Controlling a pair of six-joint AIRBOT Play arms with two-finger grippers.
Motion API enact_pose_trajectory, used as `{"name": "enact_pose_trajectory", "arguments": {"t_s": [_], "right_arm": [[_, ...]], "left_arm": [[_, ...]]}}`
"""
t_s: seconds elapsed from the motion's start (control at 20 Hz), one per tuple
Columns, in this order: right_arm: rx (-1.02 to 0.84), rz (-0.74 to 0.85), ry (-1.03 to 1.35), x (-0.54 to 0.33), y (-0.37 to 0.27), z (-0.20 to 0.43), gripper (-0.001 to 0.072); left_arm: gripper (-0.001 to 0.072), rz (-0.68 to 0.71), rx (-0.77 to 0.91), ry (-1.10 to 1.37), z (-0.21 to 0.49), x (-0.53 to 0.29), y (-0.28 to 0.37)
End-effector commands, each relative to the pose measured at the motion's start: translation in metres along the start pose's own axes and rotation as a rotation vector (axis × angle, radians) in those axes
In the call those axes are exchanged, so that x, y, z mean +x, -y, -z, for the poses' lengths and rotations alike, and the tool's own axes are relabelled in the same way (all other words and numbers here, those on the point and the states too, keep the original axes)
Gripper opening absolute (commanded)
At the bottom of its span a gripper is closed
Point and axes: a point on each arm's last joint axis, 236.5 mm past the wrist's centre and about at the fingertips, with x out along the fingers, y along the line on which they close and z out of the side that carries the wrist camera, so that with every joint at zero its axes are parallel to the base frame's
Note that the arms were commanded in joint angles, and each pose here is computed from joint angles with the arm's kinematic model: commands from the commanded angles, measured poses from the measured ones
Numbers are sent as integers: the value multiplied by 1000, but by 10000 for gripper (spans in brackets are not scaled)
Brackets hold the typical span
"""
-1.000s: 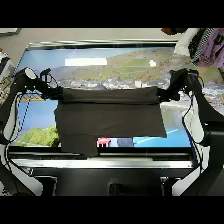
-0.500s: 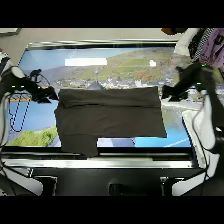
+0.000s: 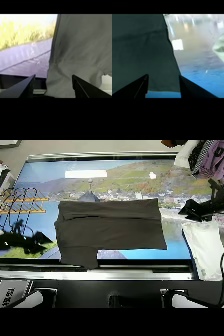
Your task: Fold the clothes and pants, and hang the long-sleeved shirts on hangers.
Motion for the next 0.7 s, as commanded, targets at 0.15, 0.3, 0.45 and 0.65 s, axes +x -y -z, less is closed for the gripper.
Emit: {"name": "enact_pose_trajectory", "arguments": {"t_s": [0.15,0.3,0.45,0.65], "right_arm": [[24,-47,-23,4,-6,25,415],[10,-61,-27,6,-14,26,414],[-15,-72,-32,10,-26,27,414],[-54,-78,-37,16,-42,30,414]], "left_arm": [[525,145,-51,-42,72,57,-11],[521,143,-61,-11,65,59,-13],[522,151,-55,-31,70,60,-9],[499,155,-35,-107,88,64,2]]}}
